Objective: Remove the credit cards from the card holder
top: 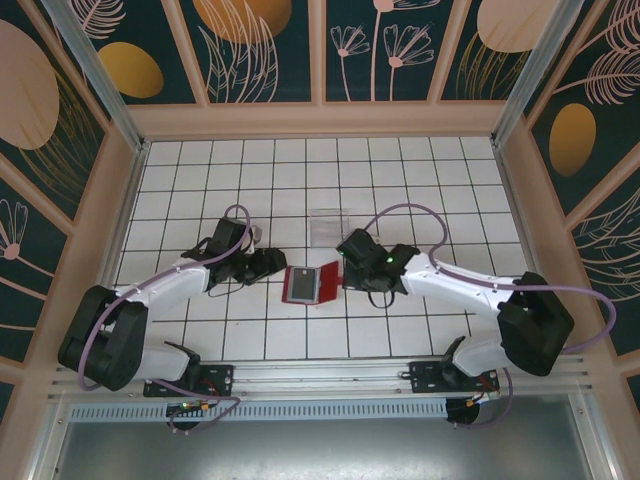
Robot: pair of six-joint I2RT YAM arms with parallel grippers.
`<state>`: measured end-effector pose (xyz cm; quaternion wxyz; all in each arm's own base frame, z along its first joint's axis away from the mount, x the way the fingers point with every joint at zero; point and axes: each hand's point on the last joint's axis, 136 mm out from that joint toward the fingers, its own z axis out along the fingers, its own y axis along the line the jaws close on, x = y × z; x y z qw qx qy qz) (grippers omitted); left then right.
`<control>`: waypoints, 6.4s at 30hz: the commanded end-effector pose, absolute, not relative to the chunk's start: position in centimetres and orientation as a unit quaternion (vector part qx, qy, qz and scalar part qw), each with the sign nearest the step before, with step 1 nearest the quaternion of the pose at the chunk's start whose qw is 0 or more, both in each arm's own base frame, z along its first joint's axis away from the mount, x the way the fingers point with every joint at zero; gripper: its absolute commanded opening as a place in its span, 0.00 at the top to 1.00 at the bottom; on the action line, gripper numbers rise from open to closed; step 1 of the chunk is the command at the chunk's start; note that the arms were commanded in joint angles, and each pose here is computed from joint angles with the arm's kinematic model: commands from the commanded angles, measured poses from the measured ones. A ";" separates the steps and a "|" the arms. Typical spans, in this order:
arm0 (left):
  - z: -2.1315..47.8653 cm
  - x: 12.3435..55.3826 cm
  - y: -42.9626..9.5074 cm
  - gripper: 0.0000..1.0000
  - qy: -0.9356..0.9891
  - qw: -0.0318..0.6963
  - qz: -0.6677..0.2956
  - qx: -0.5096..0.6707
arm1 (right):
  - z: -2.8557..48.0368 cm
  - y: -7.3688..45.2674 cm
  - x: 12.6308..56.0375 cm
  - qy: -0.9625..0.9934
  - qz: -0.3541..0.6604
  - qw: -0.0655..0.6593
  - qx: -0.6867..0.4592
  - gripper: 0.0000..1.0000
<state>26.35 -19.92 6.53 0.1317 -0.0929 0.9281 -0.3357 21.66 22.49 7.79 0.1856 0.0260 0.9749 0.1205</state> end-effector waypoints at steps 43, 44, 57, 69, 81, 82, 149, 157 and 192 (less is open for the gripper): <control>7.2 26.6 -21.8 0.38 0.931 0.130 -0.335 -0.059 | 5.1 24.2 24.8 0.967 0.214 0.136 -0.010 0.89; 7.3 26.6 -21.8 0.39 0.932 0.130 -0.333 -0.058 | 5.3 24.1 24.7 0.966 0.217 0.138 -0.013 0.90; 7.8 25.2 -25.8 0.39 0.934 0.116 -0.338 -0.025 | 5.5 23.7 21.2 0.961 0.236 0.111 -0.090 0.94; 7.8 25.7 -26.5 0.39 0.938 0.115 -0.327 -0.019 | 7.3 20.9 23.6 0.982 0.089 0.157 -0.050 0.70; 8.2 26.1 -26.0 0.44 0.940 0.130 -0.315 -0.030 | 11.2 25.9 22.5 0.980 0.127 0.138 -0.063 0.66; 8.3 26.1 -26.0 0.45 0.939 0.130 -0.318 -0.030 | 10.8 26.5 21.9 0.980 0.145 0.122 -0.065 0.67; 1.6 20.8 -29.3 0.81 0.977 0.052 -0.201 0.053 | 4.5 26.9 19.1 0.929 0.362 0.067 0.043 0.79; 0.3 20.2 -28.6 0.83 0.981 0.038 -0.185 0.051 | 3.0 26.2 19.0 0.934 0.348 0.062 0.049 0.81; 0.0 20.1 -28.2 0.80 0.983 0.035 -0.175 0.047 | 1.8 24.7 18.2 0.940 0.333 0.051 0.060 0.90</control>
